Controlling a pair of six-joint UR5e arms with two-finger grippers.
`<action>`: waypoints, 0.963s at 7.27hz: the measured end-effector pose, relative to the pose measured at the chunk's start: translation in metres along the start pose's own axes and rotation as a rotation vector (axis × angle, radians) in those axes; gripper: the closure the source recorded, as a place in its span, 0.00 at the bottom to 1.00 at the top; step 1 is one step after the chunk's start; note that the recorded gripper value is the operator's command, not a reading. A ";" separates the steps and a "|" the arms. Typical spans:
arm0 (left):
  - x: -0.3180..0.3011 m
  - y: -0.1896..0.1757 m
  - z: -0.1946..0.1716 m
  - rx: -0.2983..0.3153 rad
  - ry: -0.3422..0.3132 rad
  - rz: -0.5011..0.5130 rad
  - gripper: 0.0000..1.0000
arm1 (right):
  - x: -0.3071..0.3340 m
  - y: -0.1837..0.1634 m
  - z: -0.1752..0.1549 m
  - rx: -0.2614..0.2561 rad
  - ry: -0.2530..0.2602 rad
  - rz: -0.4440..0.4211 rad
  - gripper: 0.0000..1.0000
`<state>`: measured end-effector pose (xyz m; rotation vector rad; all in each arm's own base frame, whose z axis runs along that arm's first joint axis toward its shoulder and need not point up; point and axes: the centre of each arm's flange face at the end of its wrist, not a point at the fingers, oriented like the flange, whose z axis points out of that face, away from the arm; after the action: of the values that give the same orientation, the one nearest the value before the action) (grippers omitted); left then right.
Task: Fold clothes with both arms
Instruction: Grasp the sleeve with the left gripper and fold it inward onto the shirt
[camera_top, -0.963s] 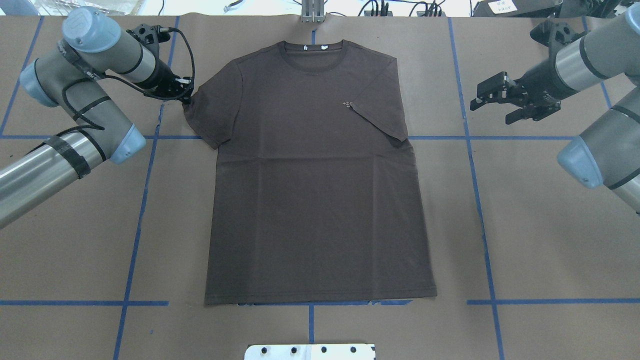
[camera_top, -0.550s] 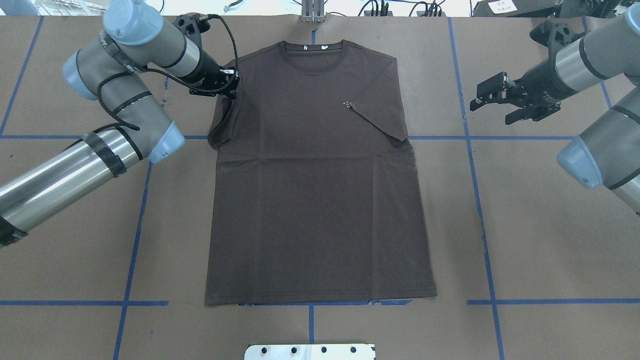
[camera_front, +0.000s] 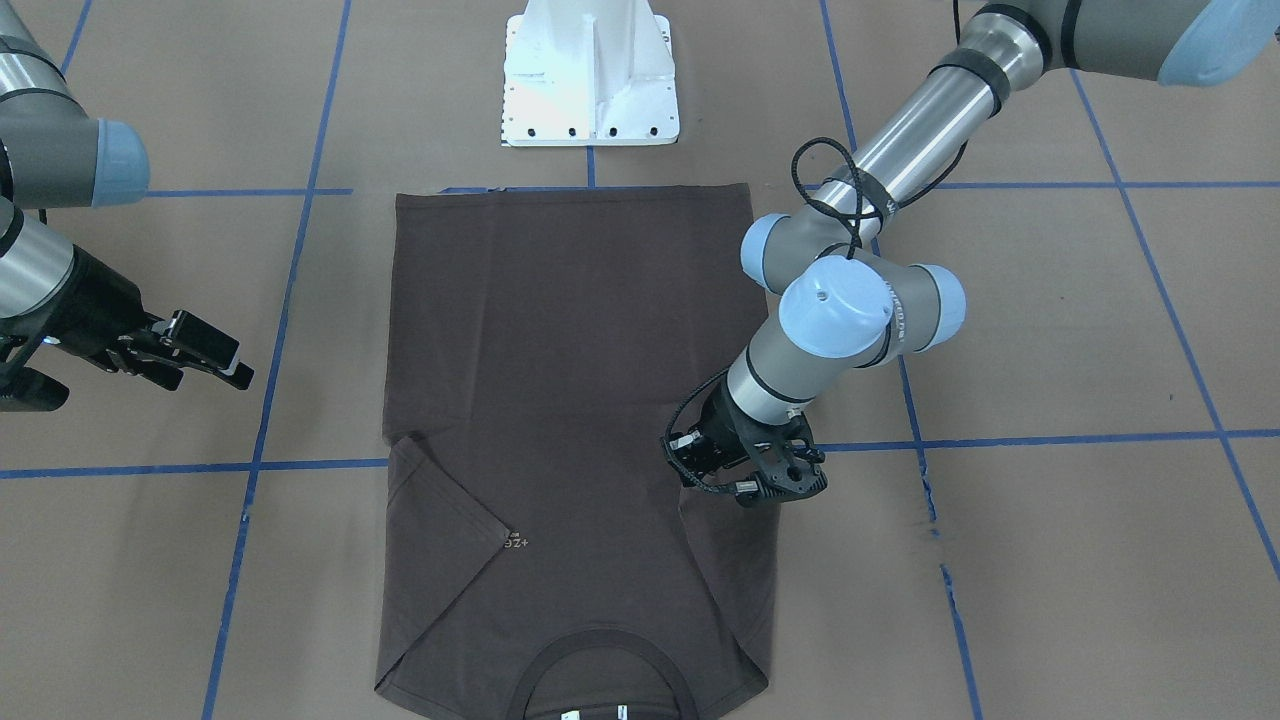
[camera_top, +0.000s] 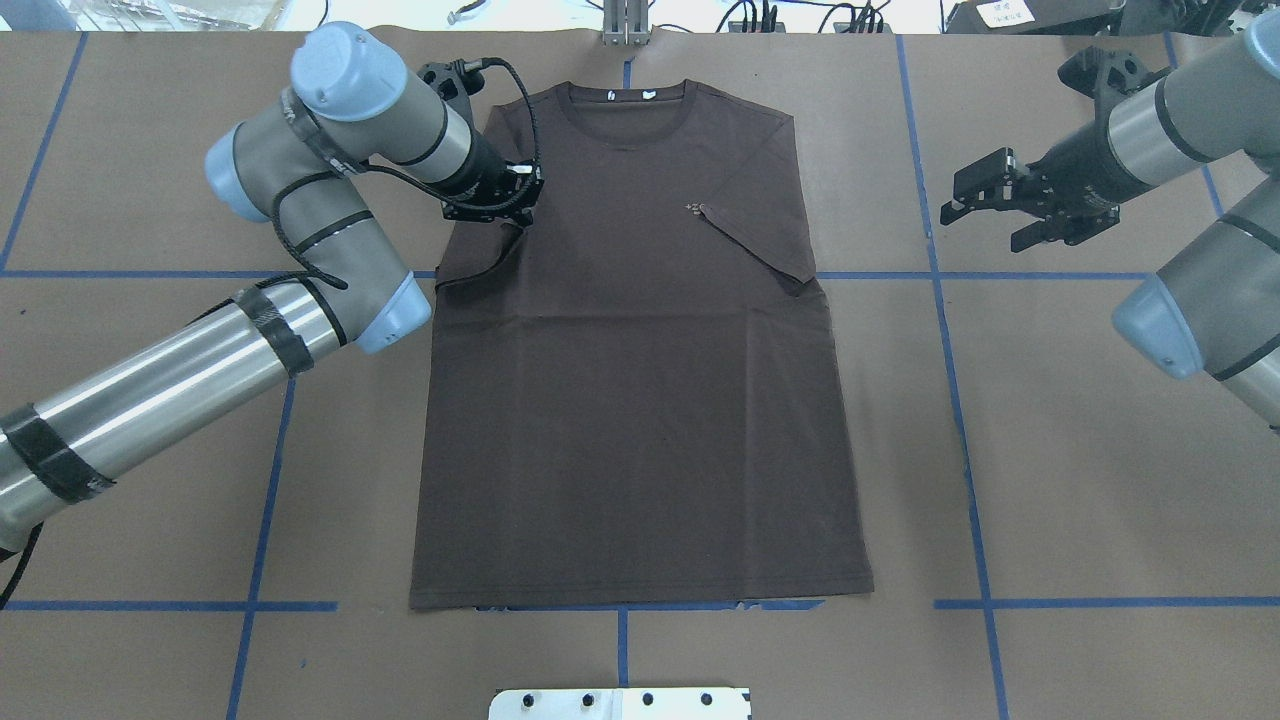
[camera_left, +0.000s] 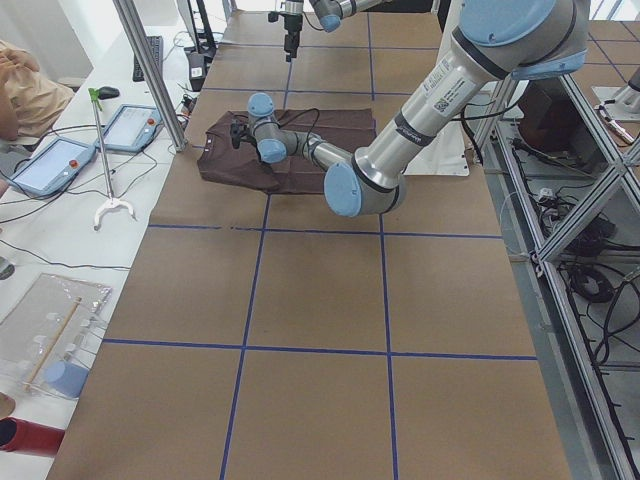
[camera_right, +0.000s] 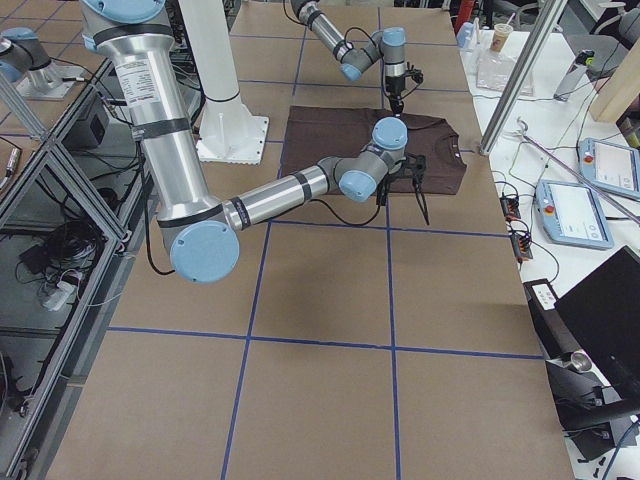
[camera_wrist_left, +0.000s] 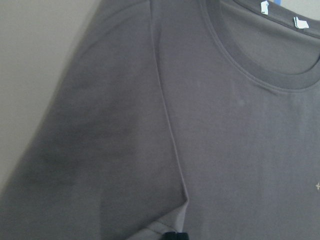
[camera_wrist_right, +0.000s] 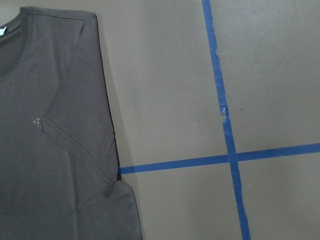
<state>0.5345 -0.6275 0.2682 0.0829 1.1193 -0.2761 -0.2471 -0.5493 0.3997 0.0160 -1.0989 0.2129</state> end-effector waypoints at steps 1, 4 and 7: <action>0.001 0.000 0.004 0.008 -0.004 -0.003 1.00 | 0.000 0.000 0.000 0.000 0.000 0.001 0.00; 0.017 -0.003 0.003 0.038 0.003 -0.024 0.57 | -0.002 0.002 -0.001 -0.001 -0.004 0.009 0.00; 0.036 0.008 -0.005 0.035 0.037 -0.090 0.45 | -0.029 0.024 -0.001 0.001 -0.029 0.054 0.00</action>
<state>0.5471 -0.6254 0.2330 0.0691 1.1569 -0.3765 -0.2632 -0.5303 0.3717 -0.0102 -1.1288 0.2623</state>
